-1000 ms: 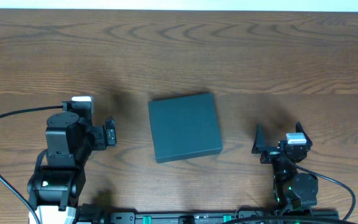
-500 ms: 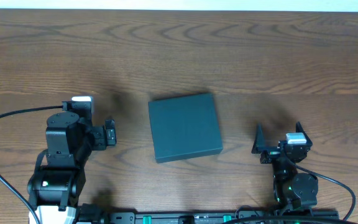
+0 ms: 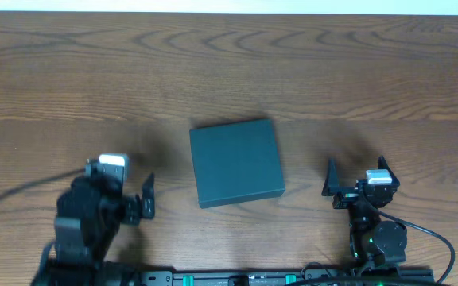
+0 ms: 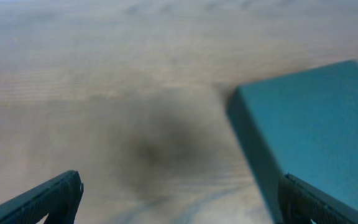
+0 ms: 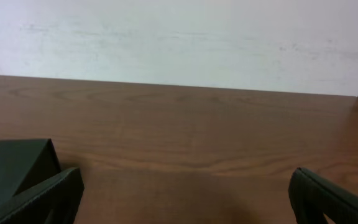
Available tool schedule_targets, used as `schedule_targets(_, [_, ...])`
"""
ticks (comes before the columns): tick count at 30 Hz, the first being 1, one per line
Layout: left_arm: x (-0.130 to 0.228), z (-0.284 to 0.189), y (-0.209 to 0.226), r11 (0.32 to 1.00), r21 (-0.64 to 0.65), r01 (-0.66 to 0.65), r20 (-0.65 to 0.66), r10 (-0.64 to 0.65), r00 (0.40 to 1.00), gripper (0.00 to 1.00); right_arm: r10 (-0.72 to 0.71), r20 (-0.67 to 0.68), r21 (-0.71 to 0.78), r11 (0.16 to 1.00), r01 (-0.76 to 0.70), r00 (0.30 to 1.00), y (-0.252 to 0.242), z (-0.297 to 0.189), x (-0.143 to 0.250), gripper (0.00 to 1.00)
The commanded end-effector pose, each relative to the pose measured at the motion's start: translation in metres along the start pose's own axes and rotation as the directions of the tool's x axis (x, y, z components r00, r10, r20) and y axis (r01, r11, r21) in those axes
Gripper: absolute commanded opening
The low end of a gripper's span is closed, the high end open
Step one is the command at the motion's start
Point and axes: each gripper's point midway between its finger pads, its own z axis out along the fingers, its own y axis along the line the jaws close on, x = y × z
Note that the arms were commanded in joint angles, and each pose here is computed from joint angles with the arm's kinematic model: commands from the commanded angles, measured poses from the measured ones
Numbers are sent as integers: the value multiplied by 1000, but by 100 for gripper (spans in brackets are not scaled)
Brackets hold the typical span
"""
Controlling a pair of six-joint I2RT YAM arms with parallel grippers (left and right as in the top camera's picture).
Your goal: Pack container
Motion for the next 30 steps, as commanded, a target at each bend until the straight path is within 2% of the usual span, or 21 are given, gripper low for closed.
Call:
schedule_targets(1, [13, 4, -11, 998, 55, -30, 83, 25, 996, 98, 2, 0, -6, 1000, -2, 1000, 2, 0, 1, 99])
schedule_targets(4, [6, 9, -13, 997, 61, -45, 239, 29, 971, 99, 2, 0, -6, 1000, -2, 1000, 2, 0, 1, 99])
schedule_targets(8, [-10, 15, -12, 997, 47, -64, 416, 38, 908, 99, 2, 0, -6, 1000, -2, 1000, 2, 0, 1, 99])
schedule_targets(14, [-25, 20, -13, 992, 7, -122, 586, 95, 805, 99, 2, 0, -6, 1000, -2, 1000, 2, 0, 1, 99])
schedule_targets(18, [-14, 34, -11, 993, -5, -122, 589, 101, 802, 99, 2, 0, -6, 1000, -2, 1000, 2, 0, 1, 99])
schedule_targets(23, [8, 48, 5, 994, -72, -77, 493, 102, 864, 99, 2, 0, -6, 1000, -2, 1000, 2, 0, 1, 99])
schedule_targets(27, [33, 61, 7, 999, -40, -14, 394, 28, 919, 99, 2, 0, -6, 1000, -2, 1000, 2, 0, 1, 99])
schedule_targets(30, [32, 60, 6, 1000, -27, 6, 397, 5, 918, 99, 2, 0, -6, 1000, -2, 1000, 2, 0, 1, 99])
